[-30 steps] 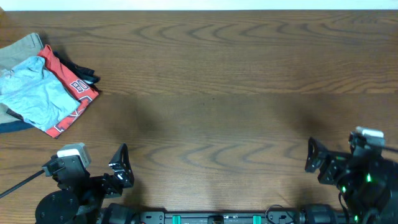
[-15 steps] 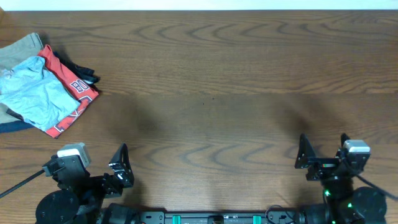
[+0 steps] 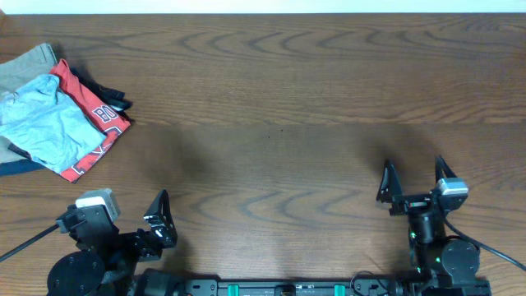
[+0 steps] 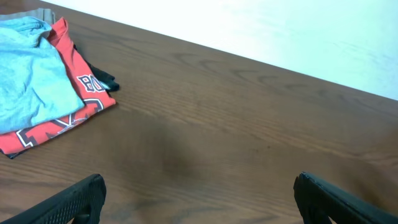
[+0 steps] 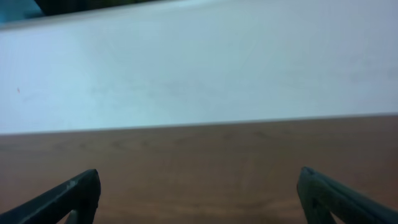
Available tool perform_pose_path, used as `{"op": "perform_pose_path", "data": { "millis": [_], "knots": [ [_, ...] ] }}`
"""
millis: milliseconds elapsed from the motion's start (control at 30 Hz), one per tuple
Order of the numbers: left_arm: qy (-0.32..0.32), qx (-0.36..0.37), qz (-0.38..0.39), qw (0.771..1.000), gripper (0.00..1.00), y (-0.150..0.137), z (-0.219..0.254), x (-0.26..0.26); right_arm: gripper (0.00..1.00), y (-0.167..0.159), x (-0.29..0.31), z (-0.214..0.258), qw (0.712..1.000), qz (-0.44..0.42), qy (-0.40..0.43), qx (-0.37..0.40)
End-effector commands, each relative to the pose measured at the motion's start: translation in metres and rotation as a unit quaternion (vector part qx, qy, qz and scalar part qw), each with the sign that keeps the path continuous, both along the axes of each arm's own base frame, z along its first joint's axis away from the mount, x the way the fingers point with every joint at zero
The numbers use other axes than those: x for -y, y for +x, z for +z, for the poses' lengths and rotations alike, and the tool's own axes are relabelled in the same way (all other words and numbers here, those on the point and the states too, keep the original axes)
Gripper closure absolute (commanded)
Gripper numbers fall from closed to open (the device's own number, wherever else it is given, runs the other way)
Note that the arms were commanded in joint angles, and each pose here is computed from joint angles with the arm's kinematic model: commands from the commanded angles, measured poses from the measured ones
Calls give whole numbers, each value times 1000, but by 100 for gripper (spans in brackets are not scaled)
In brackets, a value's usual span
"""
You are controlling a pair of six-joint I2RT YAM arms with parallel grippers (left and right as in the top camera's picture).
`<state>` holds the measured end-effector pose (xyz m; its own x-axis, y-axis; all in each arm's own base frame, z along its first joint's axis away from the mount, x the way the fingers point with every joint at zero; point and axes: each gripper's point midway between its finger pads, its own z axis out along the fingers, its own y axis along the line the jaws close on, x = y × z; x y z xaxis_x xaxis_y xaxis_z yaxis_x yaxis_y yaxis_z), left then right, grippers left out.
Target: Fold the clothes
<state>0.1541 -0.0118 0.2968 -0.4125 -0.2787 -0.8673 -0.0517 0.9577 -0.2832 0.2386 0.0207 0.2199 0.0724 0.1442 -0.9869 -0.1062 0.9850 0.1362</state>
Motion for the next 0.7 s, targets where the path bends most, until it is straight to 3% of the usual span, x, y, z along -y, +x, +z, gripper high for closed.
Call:
{"op": "perform_pose_path", "data": {
  "millis": [0, 233, 667],
  "knots": [
    [3, 0, 6, 1000, 2, 0, -1, -2, 1, 5, -7, -17, 1000, 15, -23, 11],
    [3, 0, 6, 1000, 2, 0, -1, -2, 1, 6, -9, -63, 995, 23, -66, -71],
    [3, 0, 6, 1000, 2, 0, -1, -2, 1, 6, -9, -62, 995, 24, -70, -70]
  ]
}}
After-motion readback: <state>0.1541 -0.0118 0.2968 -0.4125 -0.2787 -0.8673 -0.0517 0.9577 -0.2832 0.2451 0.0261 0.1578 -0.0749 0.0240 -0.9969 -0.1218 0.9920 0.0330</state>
